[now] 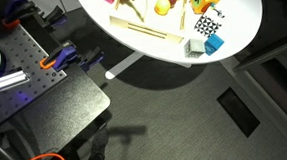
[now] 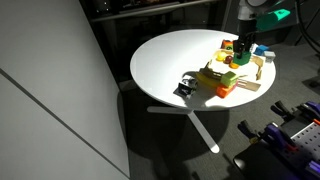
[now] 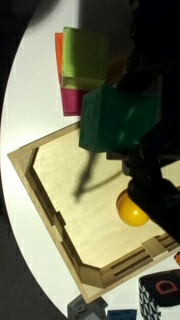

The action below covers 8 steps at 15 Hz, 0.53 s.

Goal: Pick up the green block and put it on the lime green block

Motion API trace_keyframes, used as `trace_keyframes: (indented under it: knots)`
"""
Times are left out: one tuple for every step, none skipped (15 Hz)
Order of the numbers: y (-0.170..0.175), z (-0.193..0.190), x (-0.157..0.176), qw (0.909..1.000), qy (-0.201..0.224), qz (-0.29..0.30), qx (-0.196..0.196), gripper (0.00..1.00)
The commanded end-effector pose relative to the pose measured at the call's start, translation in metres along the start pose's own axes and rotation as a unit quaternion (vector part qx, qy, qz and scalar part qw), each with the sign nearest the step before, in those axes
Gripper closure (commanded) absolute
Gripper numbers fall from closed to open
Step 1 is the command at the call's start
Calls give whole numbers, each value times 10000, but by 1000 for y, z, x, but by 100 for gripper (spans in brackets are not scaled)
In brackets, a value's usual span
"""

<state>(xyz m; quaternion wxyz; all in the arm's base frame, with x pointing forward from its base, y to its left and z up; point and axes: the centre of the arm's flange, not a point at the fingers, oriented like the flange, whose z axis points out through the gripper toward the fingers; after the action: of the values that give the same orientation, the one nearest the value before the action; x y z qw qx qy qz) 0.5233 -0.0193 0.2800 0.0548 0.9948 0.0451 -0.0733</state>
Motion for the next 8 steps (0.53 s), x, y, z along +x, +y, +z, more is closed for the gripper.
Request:
trace_keyframes:
  knots:
    - [-13,-14,-19,9998,-14,-156,-122,71]
    - [-16,-15,-21,9997,1,-182,-133,71]
    - [-20,-16,-23,9997,23,-223,-127,71]
    - [-23,-17,-25,9996,49,-261,-124,71]
    - [-27,-17,-27,9994,77,-302,-117,71]
    - [-30,-18,-30,9993,109,-343,-110,71]
    - [-34,-18,-32,9991,130,-381,-101,71]
    - [-37,-16,-33,9989,147,-436,-87,71]
